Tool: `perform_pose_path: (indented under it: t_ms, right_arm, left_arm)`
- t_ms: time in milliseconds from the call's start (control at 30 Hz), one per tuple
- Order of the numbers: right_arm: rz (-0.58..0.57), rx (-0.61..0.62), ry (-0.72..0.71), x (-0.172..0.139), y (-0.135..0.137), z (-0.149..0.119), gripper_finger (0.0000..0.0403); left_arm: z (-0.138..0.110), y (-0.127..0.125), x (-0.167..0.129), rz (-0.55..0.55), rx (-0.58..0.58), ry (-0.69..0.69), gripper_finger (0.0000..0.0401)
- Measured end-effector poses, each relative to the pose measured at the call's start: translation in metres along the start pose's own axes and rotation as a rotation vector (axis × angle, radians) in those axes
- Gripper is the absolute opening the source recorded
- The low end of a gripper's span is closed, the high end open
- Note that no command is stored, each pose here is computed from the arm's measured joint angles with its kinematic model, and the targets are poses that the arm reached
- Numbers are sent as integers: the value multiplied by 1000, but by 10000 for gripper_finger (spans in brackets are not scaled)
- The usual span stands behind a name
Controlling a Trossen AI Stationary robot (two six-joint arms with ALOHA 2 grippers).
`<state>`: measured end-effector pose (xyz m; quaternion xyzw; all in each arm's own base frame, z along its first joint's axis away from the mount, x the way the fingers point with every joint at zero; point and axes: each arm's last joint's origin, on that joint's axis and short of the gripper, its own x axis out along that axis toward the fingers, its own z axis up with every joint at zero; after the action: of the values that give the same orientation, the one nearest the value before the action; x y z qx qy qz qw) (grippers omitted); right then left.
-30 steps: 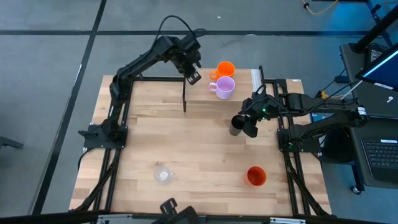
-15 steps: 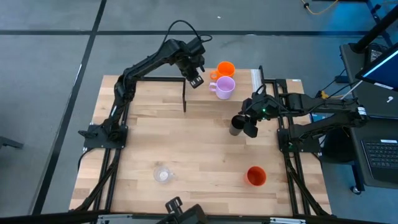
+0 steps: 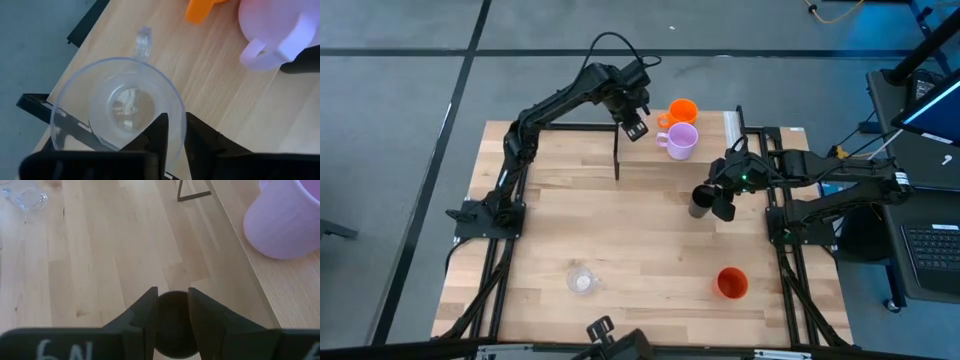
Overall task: Stack small to large cups/mugs on shelf
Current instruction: Put the top transparent mug on the shelf
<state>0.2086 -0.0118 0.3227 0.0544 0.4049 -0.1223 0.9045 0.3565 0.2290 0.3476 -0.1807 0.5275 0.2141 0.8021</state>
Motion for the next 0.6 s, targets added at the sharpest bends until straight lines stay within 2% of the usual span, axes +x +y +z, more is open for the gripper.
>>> perform_pose_path:
  t_ms: [400,600]
  right_arm:
    - [-2,-2,13,0,0,-1,108]
    - [-2,-3,17,0,0,-2,108]
  left_arm:
    - [5,-7,0,31,18,-49,121]
    - [4,-7,-21,52,41,-109,135]
